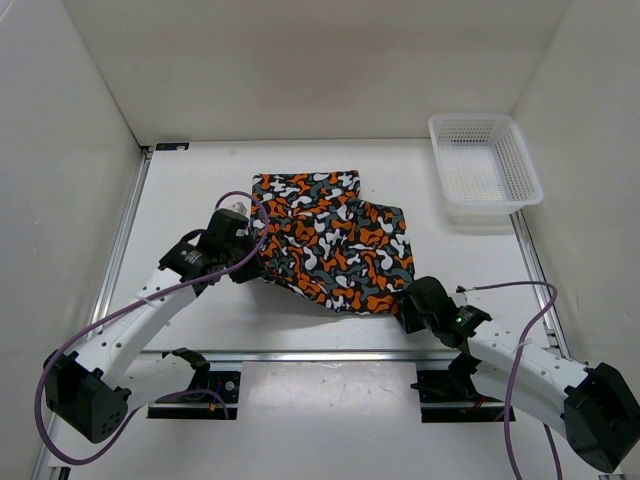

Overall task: Fold and stack the shorts
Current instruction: Flatten the shorts out

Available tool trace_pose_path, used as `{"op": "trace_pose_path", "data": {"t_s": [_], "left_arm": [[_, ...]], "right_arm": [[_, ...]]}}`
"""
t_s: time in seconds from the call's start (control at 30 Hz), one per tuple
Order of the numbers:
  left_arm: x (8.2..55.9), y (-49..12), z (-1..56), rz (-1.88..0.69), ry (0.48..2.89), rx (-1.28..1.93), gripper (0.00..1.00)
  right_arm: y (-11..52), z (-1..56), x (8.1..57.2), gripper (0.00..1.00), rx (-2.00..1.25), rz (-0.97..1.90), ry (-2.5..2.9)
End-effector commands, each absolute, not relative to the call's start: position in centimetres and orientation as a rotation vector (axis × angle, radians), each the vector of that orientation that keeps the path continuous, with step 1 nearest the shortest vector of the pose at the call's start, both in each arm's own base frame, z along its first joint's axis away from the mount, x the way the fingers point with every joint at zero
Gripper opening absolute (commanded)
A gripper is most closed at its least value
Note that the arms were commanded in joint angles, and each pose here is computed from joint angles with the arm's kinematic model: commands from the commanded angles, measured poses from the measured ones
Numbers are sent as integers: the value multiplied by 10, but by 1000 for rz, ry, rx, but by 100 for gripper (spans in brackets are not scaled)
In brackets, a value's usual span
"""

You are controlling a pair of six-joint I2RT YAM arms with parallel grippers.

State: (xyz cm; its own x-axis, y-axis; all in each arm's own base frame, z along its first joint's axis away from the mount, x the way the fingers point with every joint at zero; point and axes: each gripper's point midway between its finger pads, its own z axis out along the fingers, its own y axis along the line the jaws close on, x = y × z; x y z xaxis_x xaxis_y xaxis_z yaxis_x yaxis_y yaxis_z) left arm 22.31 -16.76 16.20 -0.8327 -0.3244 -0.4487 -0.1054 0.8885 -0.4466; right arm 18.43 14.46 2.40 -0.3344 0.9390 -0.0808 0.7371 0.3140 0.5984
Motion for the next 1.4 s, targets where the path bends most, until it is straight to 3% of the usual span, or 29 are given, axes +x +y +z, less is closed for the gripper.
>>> {"op": "trace_pose_path", "data": {"t_s": [0.0,0.13,0.2,0.4,0.47,0.5,0.53,0.63,0.73,1.03,1.17,1.27,1.3,1.37], "left_arm": [[227,-169,169,-565,2492,-311,11],[228,-170,173,-571,2484,-310,11],[229,-168,172,-561,2480,-314,11],[228,-165,176,-548,2476,-306,11],[229,-166,182,-561,2458,-304,11],[228,-163,181,-544,2464,-309,11],[228,-163,181,-544,2464,-309,11],[229,-164,184,-550,2455,-308,11],[230,-165,188,-556,2447,-308,11],[231,-167,198,-574,2434,-291,11],[230,-164,196,-557,2440,-296,11],[230,-162,194,-541,2444,-300,11],[230,-162,194,-541,2444,-300,11],[229,-162,199,-548,2436,-300,11]], "right_arm": [[112,-9,174,62,1524,470,2141],[107,-15,176,46,1512,406,2154],[104,-21,175,29,1495,368,2174],[106,-6,191,0,1420,349,2176],[103,5,190,0,1409,305,2190],[102,8,188,7,1410,287,2199],[100,13,186,29,1410,285,2200],[91,16,171,68,1423,273,2211],[85,19,163,75,1435,285,2200],[108,-4,176,75,1438,281,2283],[108,-12,191,65,1444,240,2283],[109,-13,196,48,1428,229,2278],[109,-9,202,32,1442,239,2261],[104,-7,206,16,1402,219,2256]]}}
